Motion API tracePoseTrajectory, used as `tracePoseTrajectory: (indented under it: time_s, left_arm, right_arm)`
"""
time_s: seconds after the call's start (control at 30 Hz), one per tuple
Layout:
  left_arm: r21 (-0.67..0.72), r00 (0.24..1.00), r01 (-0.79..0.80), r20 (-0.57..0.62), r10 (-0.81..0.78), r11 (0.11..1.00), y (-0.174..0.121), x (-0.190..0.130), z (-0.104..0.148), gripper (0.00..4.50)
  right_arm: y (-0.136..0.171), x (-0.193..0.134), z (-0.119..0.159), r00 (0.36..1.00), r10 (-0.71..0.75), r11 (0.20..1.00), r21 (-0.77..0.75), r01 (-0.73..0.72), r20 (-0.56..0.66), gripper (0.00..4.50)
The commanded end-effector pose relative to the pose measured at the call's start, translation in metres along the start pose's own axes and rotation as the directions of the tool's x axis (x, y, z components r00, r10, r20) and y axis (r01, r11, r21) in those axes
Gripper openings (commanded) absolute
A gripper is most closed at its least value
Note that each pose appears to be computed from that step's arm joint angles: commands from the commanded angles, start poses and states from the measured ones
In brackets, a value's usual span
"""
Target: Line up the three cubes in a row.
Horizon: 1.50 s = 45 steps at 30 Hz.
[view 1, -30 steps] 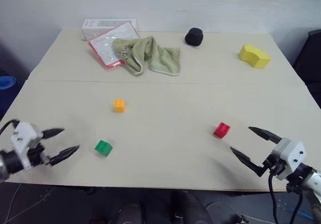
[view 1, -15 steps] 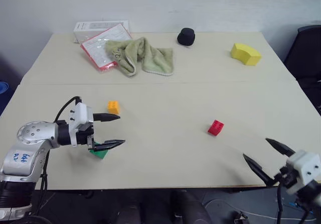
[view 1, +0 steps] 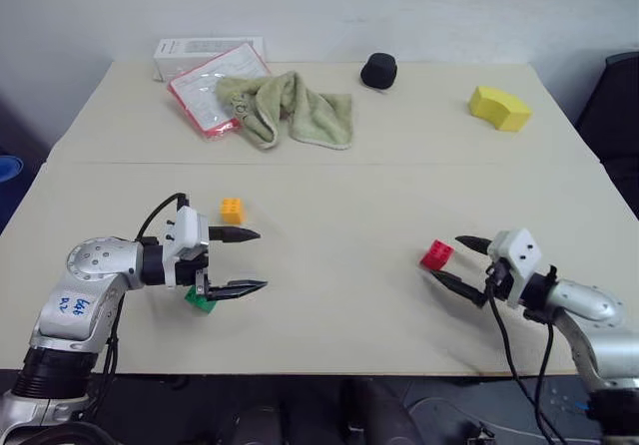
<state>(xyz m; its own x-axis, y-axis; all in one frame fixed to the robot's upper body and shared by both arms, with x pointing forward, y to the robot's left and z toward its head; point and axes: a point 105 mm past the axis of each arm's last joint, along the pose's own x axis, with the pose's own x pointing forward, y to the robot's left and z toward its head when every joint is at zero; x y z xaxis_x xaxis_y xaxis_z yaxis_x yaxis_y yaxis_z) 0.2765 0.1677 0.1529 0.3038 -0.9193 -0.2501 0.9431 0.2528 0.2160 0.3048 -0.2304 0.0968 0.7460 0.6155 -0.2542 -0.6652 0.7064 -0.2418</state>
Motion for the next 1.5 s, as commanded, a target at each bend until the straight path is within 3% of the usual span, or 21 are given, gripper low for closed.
tracePoseTrajectory:
  time_s: [0.03,0.23,0.27,0.43,0.67,0.8,1.03,1.17,1.33,1.4,1.5]
  left_arm:
    - [0.045,1.0,-0.014,0.004,0.013,0.999,-0.001,-0.001,0.007,4.5]
    - [0.044,0.999,-0.036,0.002,0.036,0.998,0.0,-0.002,0.005,4.5]
    - [0.044,0.999,-0.037,0.002,0.037,0.998,0.0,-0.002,0.005,4.5]
    - [0.046,0.999,-0.043,-0.007,0.043,0.998,0.002,-0.002,0.004,4.5]
    - [0.024,0.999,-0.04,-0.027,0.041,0.999,-0.006,-0.009,-0.002,4.5]
    - [0.022,0.999,-0.046,-0.022,0.046,0.999,-0.008,-0.01,-0.001,4.5]
    - [0.045,0.996,-0.093,-0.011,0.093,0.995,-0.002,-0.012,0.002,4.5]
    - [0.038,0.993,-0.111,-0.023,0.112,0.993,-0.003,-0.018,-0.001,4.5]
    - [0.011,0.971,-0.237,-0.032,0.237,0.972,0.005,-0.048,0.001,4.5]
    - [-0.009,0.953,-0.299,-0.059,0.298,0.954,0.006,-0.069,-0.002,4.5]
    - [-0.155,0.922,-0.379,-0.155,0.356,0.913,0.001,-0.106,-0.023,4.5]
  right_arm:
    - [-0.002,0.005,0.003,0.999,0.024,0.999,-0.029,-0.022,0.045,3.64]
    - [0.008,0.011,0.004,0.988,0.118,0.992,-0.05,-0.114,0.095,1.59]
    - [0.009,0.012,0.005,0.986,0.131,0.99,-0.062,-0.126,0.099,1.43]
    - [0.023,0.02,0.017,0.956,0.273,0.956,-0.146,-0.256,0.11,1.44]
    - [0.073,0.057,0.05,0.82,0.57,0.807,-0.223,-0.548,0.051,1.44]
    - [0.083,0.077,0.05,0.763,0.646,0.73,-0.269,-0.629,-0.031,1.44]
    - [0.072,0.092,0.042,0.747,0.662,0.702,-0.299,-0.647,-0.06,1.44]
    - [0.066,0.089,0.057,0.743,0.668,0.715,-0.307,-0.628,0.037,2.82]
    - [0.05,0.057,0.076,0.76,0.634,0.756,-0.321,-0.571,0.142,4.48]
    - [0.044,0.038,0.079,0.78,0.603,0.779,-0.331,-0.532,0.167,4.48]
    - [0.034,0.008,0.081,0.816,0.53,0.833,-0.324,-0.448,0.232,4.48]
